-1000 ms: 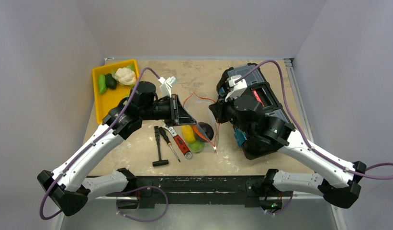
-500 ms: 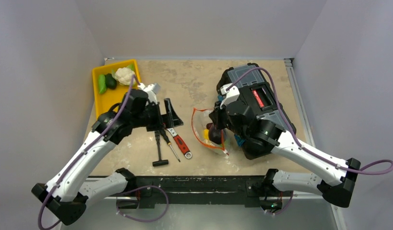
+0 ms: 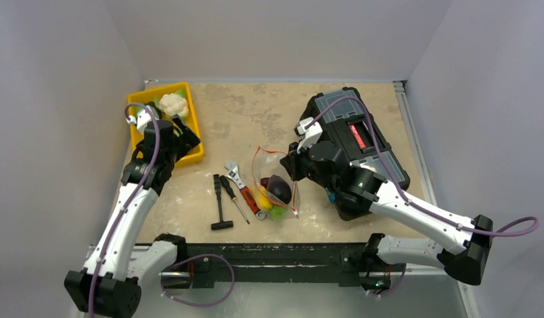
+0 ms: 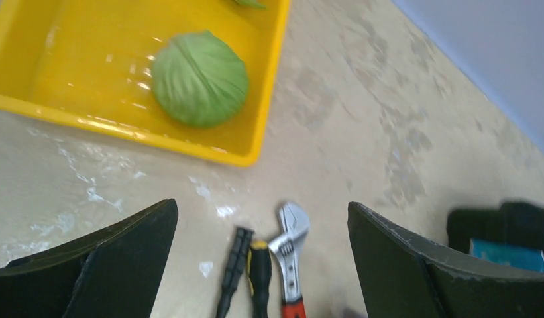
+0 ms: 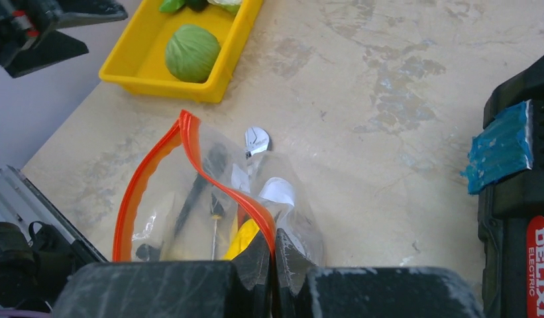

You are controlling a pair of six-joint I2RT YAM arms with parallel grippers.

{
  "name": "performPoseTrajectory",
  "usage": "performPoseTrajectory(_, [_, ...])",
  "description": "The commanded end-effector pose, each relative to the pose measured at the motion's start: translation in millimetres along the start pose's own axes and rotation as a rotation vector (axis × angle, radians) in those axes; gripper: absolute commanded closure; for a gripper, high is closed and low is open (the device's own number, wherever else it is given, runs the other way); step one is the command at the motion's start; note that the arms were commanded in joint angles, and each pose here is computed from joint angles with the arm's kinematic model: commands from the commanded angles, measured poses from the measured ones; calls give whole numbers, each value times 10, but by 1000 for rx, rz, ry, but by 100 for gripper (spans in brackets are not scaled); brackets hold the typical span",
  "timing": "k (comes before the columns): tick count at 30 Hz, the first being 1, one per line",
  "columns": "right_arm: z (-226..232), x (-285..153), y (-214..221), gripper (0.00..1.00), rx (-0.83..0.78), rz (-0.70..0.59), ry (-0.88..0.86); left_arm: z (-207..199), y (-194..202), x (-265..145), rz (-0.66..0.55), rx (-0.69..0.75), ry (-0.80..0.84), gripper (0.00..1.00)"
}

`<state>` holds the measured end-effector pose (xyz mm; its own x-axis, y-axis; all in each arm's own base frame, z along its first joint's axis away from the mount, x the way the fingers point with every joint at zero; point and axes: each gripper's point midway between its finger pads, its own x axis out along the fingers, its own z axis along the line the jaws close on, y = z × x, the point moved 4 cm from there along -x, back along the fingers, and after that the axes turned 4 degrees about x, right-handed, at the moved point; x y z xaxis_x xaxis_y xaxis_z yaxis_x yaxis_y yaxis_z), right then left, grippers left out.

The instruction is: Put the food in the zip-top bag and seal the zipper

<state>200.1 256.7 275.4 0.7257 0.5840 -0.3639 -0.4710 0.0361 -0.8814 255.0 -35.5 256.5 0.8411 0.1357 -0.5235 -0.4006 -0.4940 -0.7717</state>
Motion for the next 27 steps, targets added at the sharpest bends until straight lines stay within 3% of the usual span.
performPoseTrajectory(1, [58,91,-119,100,-2,-66,-72,123,-599,386,-290,-183,-150,0])
performPoseTrajectory(3, [31,125,-104,100,10,-63,-82,232,-749,582,-317,-225,-216,0])
performPoseTrajectory(6, [-6,159,-93,100,35,-55,-114,494,-895,965,-256,-327,-305,0])
performPoseTrajectory(17, [-168,193,-136,100,61,-68,-109,954,-1203,2452,-93,-479,-278,15])
performPoseTrajectory(20, [-153,200,-131,100,73,-63,-120,1117,-1165,2728,-67,-553,-281,19])
performPoseTrajectory(27, [-130,251,-101,100,81,-38,-130,1298,-1139,3148,-105,-652,-279,19])
